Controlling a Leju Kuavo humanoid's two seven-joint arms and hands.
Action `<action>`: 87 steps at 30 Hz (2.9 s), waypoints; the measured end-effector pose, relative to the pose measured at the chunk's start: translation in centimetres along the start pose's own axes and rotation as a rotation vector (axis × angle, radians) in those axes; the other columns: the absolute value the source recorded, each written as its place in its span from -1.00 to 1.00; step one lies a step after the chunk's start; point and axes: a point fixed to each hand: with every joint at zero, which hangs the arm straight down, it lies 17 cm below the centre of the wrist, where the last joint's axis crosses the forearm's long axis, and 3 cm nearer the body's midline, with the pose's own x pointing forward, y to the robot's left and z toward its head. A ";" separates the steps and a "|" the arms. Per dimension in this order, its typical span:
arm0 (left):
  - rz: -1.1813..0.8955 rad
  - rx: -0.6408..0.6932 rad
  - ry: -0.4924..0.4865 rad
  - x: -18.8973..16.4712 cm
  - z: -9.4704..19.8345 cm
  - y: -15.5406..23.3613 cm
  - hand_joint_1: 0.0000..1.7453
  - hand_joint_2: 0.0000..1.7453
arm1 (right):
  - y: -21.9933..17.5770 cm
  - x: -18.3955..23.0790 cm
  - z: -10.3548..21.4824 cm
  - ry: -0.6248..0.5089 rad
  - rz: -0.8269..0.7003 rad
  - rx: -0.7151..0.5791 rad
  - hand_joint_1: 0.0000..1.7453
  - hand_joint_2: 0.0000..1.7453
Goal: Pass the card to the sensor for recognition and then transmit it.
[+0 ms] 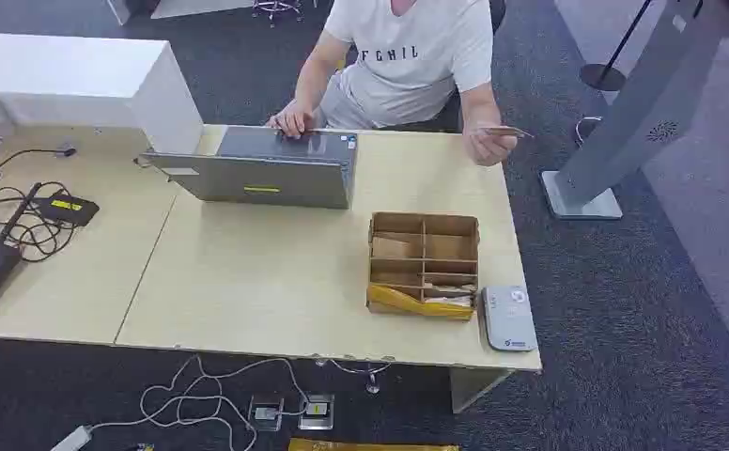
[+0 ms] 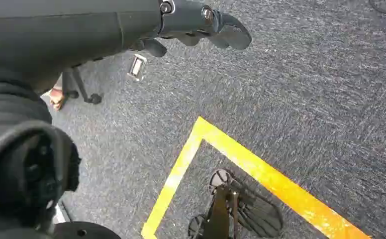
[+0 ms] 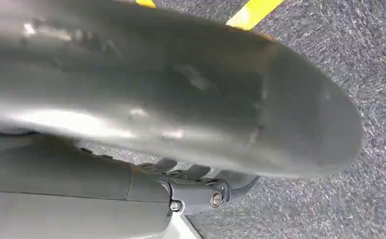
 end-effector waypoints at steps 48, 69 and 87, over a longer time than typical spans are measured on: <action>-0.004 -0.059 -0.020 0.6 -0.1 -0.2 -1.00 -1.00 | -67.9 40.8 19.5 -0.903 -0.862 -0.574 -1.00 -1.00; -0.019 -0.080 -0.064 1.6 -0.1 -0.1 -1.00 -1.00 | -64.8 57.6 41.9 -1.462 -0.725 -0.366 -1.00 1.00; -0.020 -0.077 -0.067 1.6 -0.2 0.1 -1.00 -1.00 | -61.7 60.5 45.8 -1.535 -0.578 -0.364 -1.00 1.00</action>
